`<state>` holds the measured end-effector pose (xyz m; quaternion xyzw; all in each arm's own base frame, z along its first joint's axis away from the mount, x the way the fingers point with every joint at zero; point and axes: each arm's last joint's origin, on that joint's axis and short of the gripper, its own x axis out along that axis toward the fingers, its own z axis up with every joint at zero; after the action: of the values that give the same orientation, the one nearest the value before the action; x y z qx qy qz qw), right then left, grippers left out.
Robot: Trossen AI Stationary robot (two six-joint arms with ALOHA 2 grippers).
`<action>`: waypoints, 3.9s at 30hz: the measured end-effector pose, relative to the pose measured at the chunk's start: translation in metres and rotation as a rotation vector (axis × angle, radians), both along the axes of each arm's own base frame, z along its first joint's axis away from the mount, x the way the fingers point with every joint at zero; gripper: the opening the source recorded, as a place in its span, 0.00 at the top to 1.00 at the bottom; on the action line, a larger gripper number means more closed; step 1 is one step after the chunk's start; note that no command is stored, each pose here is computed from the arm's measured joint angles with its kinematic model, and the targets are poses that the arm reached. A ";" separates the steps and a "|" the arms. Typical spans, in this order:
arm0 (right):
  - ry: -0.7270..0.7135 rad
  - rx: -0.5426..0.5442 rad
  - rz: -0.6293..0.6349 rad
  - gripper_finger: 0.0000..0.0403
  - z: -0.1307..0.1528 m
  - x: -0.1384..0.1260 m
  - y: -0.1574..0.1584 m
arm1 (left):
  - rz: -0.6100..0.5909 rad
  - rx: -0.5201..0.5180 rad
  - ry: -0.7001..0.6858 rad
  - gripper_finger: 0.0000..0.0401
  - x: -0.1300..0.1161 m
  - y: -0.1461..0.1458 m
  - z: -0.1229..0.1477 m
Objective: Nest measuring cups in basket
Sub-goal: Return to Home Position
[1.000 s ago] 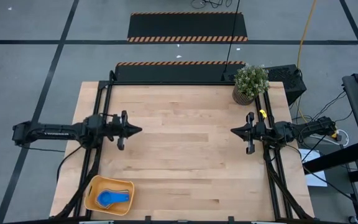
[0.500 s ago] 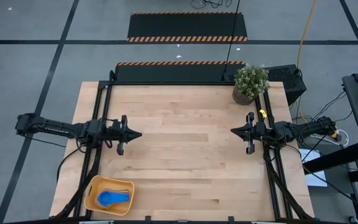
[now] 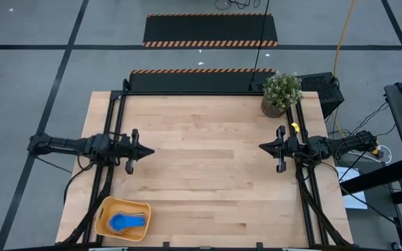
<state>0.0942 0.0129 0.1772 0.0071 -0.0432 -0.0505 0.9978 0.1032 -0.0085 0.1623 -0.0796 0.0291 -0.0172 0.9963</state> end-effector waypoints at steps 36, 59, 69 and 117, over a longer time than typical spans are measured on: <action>0.000 0.000 0.000 1.00 0.000 0.000 0.000 | 0.039 0.106 -0.025 1.00 -0.003 0.008 0.001; 0.000 0.000 0.000 1.00 0.000 0.000 0.000 | -0.020 0.111 -0.093 1.00 -0.006 0.002 0.007; 0.000 0.000 0.000 1.00 0.000 0.000 0.000 | -0.024 0.101 -0.074 1.00 -0.006 0.002 0.006; 0.000 0.000 0.000 1.00 0.000 0.000 0.000 | -0.030 0.102 -0.044 0.92 -0.004 0.001 0.003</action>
<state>0.0942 0.0129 0.1772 0.0071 -0.0434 -0.0505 0.9978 0.0989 -0.0071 0.1656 -0.0278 0.0094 -0.0321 0.9991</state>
